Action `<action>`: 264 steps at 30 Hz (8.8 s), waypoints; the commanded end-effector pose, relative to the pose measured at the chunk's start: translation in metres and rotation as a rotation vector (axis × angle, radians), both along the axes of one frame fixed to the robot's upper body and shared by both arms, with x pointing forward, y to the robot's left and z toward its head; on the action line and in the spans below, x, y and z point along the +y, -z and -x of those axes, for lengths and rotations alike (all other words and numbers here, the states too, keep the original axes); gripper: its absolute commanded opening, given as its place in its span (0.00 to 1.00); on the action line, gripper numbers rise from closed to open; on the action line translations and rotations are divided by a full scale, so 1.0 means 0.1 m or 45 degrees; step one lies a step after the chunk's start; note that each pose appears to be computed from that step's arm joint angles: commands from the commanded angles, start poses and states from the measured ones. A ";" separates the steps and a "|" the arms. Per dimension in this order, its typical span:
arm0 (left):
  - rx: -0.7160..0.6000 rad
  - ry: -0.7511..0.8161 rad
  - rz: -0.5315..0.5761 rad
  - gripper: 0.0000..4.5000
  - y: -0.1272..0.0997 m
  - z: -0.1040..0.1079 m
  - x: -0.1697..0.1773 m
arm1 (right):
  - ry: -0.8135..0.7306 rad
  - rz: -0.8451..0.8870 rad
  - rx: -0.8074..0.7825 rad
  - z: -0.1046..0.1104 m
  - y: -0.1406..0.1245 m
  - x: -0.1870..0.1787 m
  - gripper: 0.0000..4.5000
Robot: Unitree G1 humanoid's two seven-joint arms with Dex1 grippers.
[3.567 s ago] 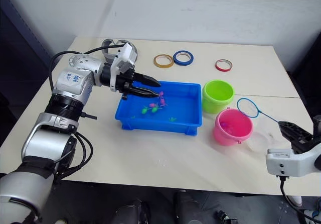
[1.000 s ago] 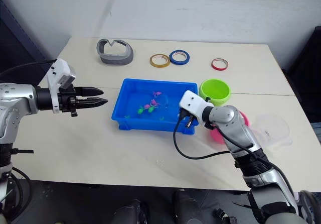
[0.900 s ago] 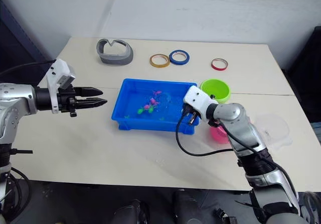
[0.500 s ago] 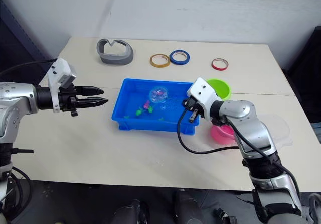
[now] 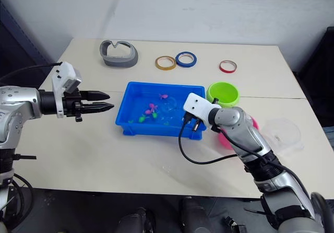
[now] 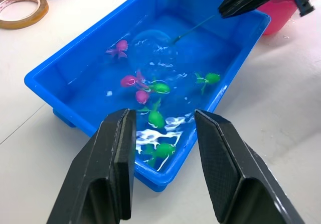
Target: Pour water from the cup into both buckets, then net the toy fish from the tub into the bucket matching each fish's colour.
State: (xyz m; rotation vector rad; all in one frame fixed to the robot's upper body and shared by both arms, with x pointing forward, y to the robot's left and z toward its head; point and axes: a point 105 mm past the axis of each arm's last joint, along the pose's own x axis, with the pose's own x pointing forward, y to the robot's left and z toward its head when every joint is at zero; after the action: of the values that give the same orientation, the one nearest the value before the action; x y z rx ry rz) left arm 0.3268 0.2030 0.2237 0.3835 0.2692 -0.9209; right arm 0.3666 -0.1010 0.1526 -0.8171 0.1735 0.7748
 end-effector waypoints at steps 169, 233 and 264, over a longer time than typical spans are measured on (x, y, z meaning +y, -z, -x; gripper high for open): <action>-0.039 0.083 -0.007 0.47 -0.08 -0.24 0.15 | -0.179 0.054 -0.193 0.70 -0.82 -0.30 0.00; -0.002 -0.017 -0.018 0.47 -0.07 0.03 0.27 | -0.175 -0.324 0.024 0.30 -0.49 0.41 0.00; -0.010 0.435 0.064 0.47 -0.14 -0.21 -0.55 | -0.105 -0.176 -0.122 0.64 -0.98 -0.30 0.00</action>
State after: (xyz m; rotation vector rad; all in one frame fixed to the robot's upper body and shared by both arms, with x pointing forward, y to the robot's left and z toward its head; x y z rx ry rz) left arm 0.3438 0.1653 0.2261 0.3533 0.2309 -1.1921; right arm 0.3195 -0.1174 0.2327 -0.7066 0.0348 0.8334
